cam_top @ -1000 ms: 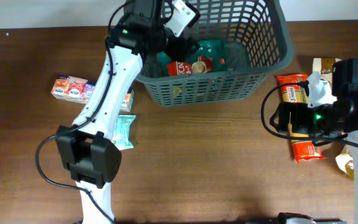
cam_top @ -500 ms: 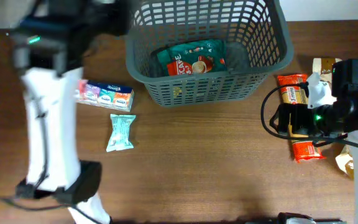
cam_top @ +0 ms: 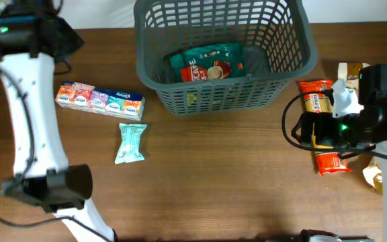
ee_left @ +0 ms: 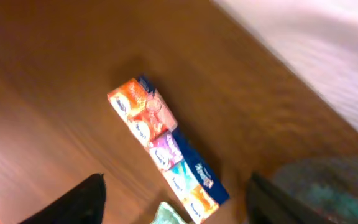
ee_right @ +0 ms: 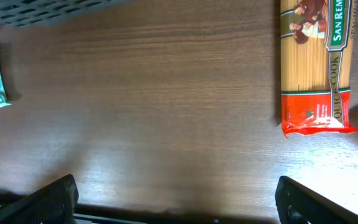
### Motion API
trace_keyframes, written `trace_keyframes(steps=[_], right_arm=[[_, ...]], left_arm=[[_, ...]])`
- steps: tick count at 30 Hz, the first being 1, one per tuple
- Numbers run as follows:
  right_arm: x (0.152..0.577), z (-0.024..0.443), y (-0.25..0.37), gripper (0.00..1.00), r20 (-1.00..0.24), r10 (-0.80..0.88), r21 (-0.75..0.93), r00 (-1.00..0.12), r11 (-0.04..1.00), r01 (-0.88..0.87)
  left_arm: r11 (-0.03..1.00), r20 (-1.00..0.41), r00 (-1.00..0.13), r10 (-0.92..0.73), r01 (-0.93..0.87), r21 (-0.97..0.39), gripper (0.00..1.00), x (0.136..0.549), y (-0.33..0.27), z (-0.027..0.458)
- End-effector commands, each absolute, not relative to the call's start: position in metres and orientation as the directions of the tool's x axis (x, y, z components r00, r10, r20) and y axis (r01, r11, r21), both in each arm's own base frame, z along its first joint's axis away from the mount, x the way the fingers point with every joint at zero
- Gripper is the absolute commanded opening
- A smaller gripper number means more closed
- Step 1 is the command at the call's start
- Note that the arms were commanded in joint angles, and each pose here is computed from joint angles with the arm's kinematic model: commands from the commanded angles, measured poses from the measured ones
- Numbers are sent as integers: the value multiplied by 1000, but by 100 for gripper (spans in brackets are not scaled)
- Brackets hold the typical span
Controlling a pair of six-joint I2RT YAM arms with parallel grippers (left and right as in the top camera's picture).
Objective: Pack container
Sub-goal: 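Move the left gripper back to the row of tissue packs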
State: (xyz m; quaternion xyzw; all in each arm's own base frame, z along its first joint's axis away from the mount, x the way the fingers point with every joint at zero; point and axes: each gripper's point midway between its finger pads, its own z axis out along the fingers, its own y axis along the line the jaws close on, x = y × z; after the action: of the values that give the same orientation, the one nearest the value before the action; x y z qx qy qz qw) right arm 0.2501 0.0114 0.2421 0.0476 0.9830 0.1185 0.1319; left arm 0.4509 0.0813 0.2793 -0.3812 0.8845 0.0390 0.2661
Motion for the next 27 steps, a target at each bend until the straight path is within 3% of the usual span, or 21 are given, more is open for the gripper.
trace_keyframes(steps=[1, 3, 8, 9, 14, 18, 27], right_arm=[[248, 250, 15, 99, -269, 121, 257, -955, 965, 50], [246, 250, 15, 99, -261, 121, 257, -958, 965, 52], [245, 249, 15, 99, -255, 121, 258, -959, 965, 53], [245, 249, 15, 99, -254, 121, 258, -960, 965, 54], [241, 248, 16, 99, -239, 122, 259, -963, 964, 58], [239, 248, 16, 99, -228, 122, 260, -966, 964, 61], [235, 247, 17, 99, -214, 123, 260, -969, 963, 64]], left_arm=[[492, -361, -422, -832, -861, -128, 76, 448, 83, 210], [434, -299, -383, -874, -892, -126, 82, 446, 77, 177], [395, -247, -350, -904, -904, -164, 87, 455, 70, 127], [380, -242, -334, -911, -908, -177, 92, 457, 69, 119], [370, -216, -325, -921, -904, -216, 95, 463, 63, 83], [305, -187, -266, -946, -925, -227, 100, 459, 60, 63], [284, -166, -254, -953, -938, -197, 100, 458, 61, 26]])
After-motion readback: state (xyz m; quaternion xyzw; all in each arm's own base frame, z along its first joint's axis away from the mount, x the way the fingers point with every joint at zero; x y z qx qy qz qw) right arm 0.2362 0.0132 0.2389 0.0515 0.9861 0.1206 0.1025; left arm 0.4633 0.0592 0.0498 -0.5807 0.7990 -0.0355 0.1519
